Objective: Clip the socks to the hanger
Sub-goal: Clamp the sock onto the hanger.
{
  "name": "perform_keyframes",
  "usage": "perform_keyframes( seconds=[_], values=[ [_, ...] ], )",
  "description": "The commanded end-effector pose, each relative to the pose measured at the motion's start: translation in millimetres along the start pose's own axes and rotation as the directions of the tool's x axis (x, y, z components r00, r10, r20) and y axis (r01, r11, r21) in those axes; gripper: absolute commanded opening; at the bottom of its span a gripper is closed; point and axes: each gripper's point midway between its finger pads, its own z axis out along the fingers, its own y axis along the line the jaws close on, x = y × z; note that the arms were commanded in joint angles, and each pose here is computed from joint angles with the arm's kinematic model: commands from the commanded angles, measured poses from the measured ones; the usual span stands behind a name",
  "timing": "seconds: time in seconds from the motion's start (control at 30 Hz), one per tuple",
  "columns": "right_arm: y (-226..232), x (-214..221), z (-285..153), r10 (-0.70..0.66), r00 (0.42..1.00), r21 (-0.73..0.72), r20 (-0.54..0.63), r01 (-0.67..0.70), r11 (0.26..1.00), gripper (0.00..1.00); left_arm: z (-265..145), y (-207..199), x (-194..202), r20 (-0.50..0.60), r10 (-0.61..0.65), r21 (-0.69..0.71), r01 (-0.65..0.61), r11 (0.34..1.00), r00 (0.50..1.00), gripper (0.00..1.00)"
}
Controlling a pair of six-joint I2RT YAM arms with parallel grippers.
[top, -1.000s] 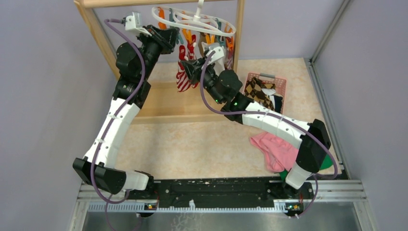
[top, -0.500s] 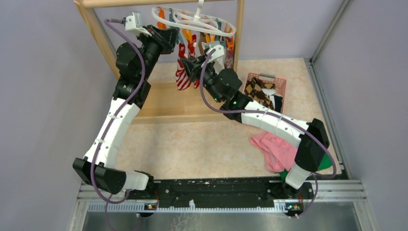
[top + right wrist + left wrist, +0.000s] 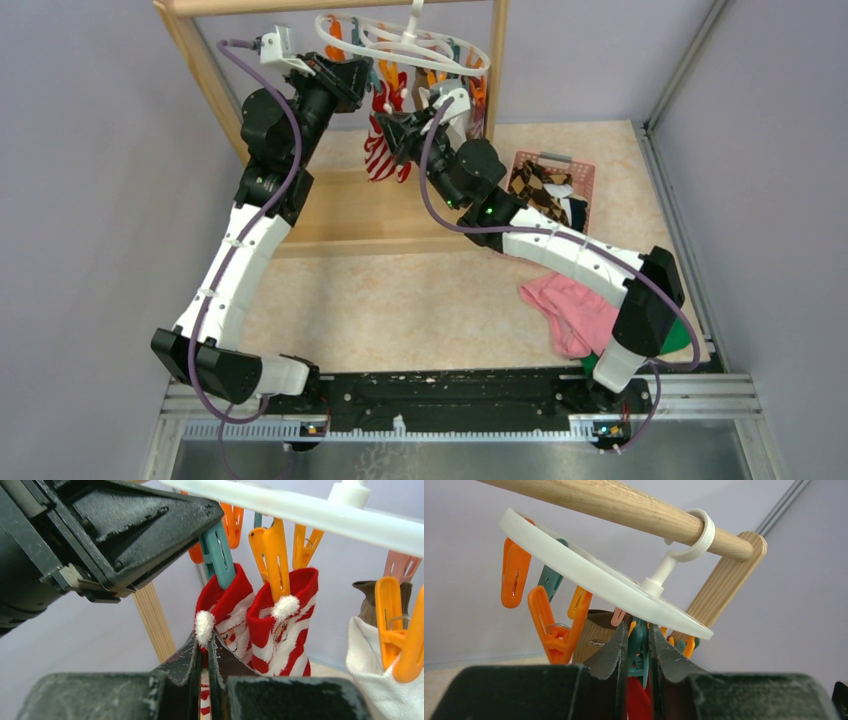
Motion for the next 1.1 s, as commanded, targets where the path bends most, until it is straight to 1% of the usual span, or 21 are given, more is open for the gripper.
perform_keyframes(
  seconds=[0.0, 0.27, 0.37, 0.4, 0.43, 0.47, 0.57, 0.83, 0.93, 1.03, 1.07],
  values=[
    [6, -45, 7, 0.015, 0.994, -0.014, 0.108, -0.014, 1.000, 0.00, -7, -17, -16, 0.044, -0.017, 0.045, 0.015, 0.999, 0.999, 0.15],
    [10, -54, 9, 0.011, 0.992, -0.028, 0.125, -0.008, 1.000, 0.00, -7, -17, -15, 0.042, -0.016, 0.049, 0.014, 0.999, 0.999, 0.15],
    [9, -51, 9, 0.010, 0.993, -0.027, 0.117, -0.006, 1.000, 0.00, -7, -18, -16, 0.044, -0.014, 0.054, 0.012, 0.998, 0.999, 0.18],
    [9, -51, 9, 0.009, 0.993, -0.026, 0.118, -0.006, 1.000, 0.00, -7, -19, -16, 0.045, -0.015, 0.057, 0.012, 0.998, 0.999, 0.20],
    [10, -50, 9, 0.009, 0.993, -0.028, 0.115, -0.006, 1.000, 0.00, -7, -20, -17, 0.045, -0.016, 0.060, 0.013, 0.998, 0.999, 0.27],
    [10, -49, 9, 0.009, 0.993, -0.027, 0.114, -0.006, 1.000, 0.00, -7, -20, -17, 0.045, -0.017, 0.060, 0.014, 0.998, 0.999, 0.31],
    [9, -49, 9, 0.008, 0.994, -0.026, 0.113, -0.006, 1.000, 0.00, -8, -21, -18, 0.046, -0.017, 0.065, 0.014, 0.998, 0.999, 0.39],
    [6, -47, 6, 0.006, 0.994, -0.020, 0.109, -0.004, 1.000, 0.00, -12, -26, -22, 0.054, -0.014, 0.082, 0.010, 0.997, 0.998, 0.45],
    [3, -47, 1, 0.006, 0.994, -0.015, 0.112, -0.004, 1.000, 0.00, -16, -32, -23, 0.057, -0.010, 0.112, 0.004, 0.994, 0.998, 0.55],
    [-2, -48, -4, 0.005, 0.994, -0.013, 0.113, -0.003, 1.000, 0.00, -20, -39, -22, 0.044, -0.005, 0.143, -0.001, 0.990, 0.999, 0.70],
    [-3, -49, -6, 0.007, 0.993, -0.014, 0.115, -0.006, 1.000, 0.00, -21, -41, -19, 0.034, -0.004, 0.155, -0.001, 0.988, 0.999, 0.73]
  ],
)
